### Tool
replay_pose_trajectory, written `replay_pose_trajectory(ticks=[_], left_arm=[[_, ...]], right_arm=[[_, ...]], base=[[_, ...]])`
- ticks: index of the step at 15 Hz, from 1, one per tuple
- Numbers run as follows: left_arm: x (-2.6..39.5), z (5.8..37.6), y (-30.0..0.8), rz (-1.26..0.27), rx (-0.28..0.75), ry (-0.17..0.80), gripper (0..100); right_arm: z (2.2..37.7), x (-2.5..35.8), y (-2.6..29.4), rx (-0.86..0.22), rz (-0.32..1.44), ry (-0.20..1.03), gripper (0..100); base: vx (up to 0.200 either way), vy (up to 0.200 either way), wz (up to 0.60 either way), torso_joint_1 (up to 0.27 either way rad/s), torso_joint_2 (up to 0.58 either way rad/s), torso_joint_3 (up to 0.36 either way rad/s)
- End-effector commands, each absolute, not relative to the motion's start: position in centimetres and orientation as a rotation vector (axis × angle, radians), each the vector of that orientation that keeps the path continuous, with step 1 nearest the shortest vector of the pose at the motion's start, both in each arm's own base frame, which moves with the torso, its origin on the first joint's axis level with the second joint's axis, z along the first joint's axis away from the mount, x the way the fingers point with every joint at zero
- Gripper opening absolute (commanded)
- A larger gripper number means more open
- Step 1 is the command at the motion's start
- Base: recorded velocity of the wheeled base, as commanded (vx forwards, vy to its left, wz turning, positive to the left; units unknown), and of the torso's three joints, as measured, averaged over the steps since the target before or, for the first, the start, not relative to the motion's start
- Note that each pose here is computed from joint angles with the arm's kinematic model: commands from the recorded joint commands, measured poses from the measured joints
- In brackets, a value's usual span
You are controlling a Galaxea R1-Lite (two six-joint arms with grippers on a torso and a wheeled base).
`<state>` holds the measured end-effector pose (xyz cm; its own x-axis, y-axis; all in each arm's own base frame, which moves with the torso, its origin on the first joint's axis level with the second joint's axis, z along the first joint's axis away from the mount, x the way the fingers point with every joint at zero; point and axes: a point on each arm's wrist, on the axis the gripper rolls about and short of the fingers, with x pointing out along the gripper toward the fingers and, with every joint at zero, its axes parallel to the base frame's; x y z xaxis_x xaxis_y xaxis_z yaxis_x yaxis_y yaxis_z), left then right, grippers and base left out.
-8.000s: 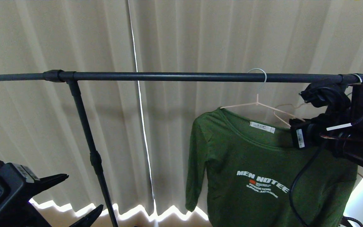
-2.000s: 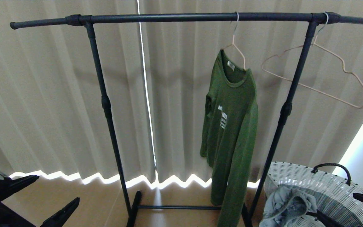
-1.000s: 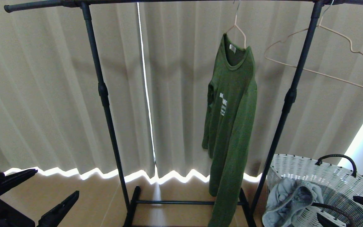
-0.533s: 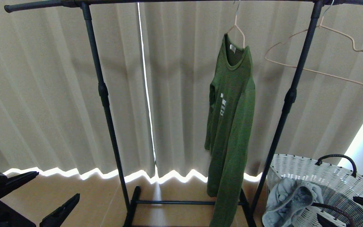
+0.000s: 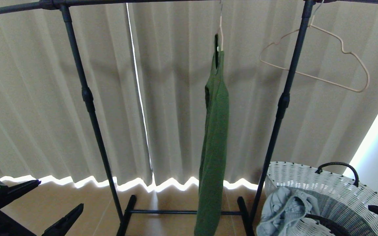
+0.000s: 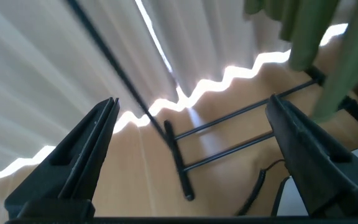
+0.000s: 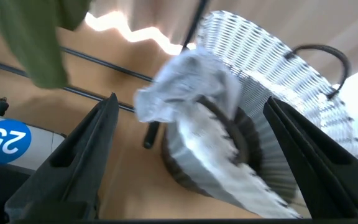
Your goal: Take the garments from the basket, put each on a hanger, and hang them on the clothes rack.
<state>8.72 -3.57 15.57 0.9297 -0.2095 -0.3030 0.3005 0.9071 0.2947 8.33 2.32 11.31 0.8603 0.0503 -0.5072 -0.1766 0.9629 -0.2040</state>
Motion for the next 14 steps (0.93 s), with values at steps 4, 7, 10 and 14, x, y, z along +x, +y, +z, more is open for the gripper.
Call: replay_pose_trajectory(ticks=[4,7,10,14], left_arm=[[8.66,15.48,-3.54,-0.266,0.346,0.271,100],[8.66,15.48,-3.54,-0.266,0.346,0.271,100],[8.58,15.45,-3.63,-0.28,0.347,0.269,100],[8.66,15.28,-3.67,-0.281,0.351,0.28,100]], right_arm=[[11.31,8.28,2.31,-0.25,0.122,0.52,100],[11.31,8.28,2.31,-0.25,0.122,0.52,100],[11.27,8.24,2.29,-0.253,0.121,0.521,100],[11.28,8.22,2.29,-0.252,0.121,0.52,100]], base=[[0.0,0.0,0.0,0.0,0.0,0.0],[0.0,0.0,0.0,0.0,0.0,0.0],[0.0,0.0,0.0,0.0,0.0,0.0],[0.0,0.0,0.0,0.0,0.0,0.0]])
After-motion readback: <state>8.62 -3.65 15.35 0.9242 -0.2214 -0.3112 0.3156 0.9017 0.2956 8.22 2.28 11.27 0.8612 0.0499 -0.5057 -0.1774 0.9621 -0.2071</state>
